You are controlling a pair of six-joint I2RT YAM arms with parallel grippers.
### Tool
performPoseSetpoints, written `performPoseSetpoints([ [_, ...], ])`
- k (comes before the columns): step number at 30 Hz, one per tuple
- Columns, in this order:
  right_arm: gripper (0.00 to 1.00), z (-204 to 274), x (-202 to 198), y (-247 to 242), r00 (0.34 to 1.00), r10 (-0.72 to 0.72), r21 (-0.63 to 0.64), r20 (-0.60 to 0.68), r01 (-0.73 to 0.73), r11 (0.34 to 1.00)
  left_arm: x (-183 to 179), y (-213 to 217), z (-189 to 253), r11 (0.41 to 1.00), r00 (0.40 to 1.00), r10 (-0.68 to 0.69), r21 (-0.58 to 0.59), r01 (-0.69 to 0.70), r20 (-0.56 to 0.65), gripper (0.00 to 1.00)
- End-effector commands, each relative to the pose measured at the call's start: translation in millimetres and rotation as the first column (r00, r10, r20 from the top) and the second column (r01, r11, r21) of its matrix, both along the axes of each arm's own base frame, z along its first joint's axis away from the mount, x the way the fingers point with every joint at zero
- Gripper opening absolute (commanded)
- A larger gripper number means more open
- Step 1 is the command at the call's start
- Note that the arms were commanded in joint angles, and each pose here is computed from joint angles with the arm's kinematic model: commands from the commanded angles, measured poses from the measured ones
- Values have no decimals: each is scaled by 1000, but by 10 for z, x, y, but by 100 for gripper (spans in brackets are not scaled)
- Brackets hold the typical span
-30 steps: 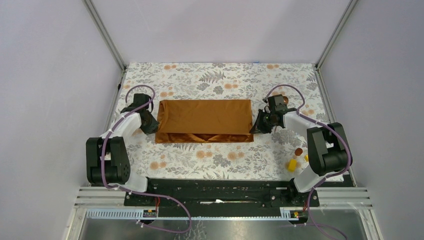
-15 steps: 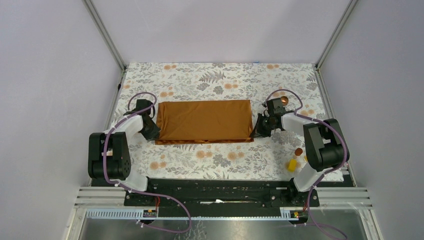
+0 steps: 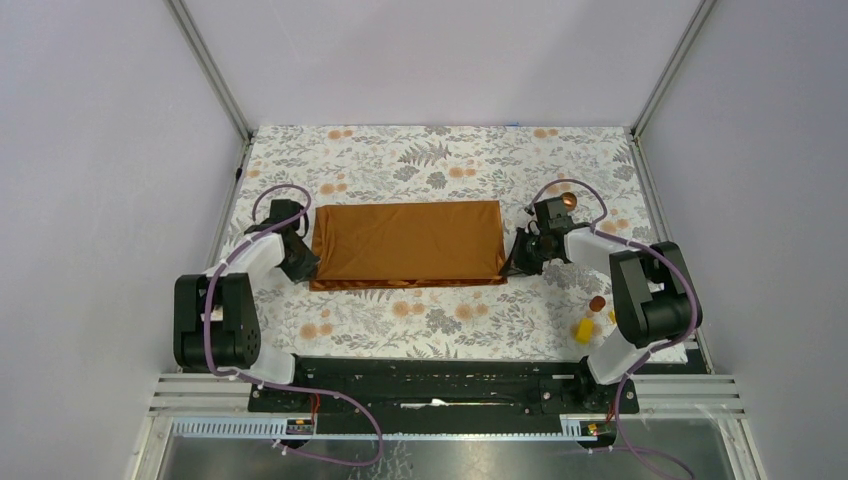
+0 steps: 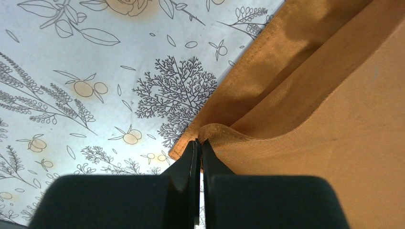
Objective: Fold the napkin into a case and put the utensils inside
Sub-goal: Fold and flatten the napkin at the center of the board.
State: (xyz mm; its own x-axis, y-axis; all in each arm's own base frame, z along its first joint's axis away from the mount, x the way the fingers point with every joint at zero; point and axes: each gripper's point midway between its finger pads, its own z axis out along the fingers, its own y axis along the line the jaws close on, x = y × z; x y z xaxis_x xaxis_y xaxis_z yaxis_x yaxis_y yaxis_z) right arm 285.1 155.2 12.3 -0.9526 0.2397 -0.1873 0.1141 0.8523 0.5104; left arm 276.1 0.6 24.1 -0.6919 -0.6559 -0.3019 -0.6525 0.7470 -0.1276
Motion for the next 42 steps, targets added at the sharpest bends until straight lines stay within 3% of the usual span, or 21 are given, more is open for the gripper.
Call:
performPoseSetpoints([
  [1, 0, 197, -30, -70, 999, 6, -28, 48, -5, 1000, 39, 151, 183, 997, 998, 33, 62, -37, 59, 0],
  [15, 0, -13, -110, -65, 1000, 9, -25, -8, -10, 1000, -113, 194, -46, 994, 997, 75, 82, -73, -17, 0],
  [17, 5, -38, -102, -60, 1000, 9, -24, -10, -10, 1000, -109, 214, -59, 992, 996, 85, 91, -83, -20, 0],
  [28, 7, -28, -104, -57, 1000, 10, -21, -5, -11, 1000, -123, 207, -87, 992, 995, 97, 88, -93, -40, 0],
  [30, 13, 12, -128, -83, 1000, 7, -34, -14, -8, 999, -137, 177, -47, 993, 994, 99, 71, -96, -41, 2],
  [36, 43, 506, -104, -293, 998, -2, -147, 60, 11, 989, -215, 205, 387, 991, 994, 108, 84, -107, 2, 41],
  [39, 58, 795, -47, -193, 991, 16, -86, 137, -5, 996, -160, 211, 710, 992, 992, 82, 86, -90, 98, 59],
  [42, 67, 858, 54, 12, 991, 43, 16, 130, -45, 999, 83, -63, 934, 999, 976, -9, -45, 19, 217, 71],
])
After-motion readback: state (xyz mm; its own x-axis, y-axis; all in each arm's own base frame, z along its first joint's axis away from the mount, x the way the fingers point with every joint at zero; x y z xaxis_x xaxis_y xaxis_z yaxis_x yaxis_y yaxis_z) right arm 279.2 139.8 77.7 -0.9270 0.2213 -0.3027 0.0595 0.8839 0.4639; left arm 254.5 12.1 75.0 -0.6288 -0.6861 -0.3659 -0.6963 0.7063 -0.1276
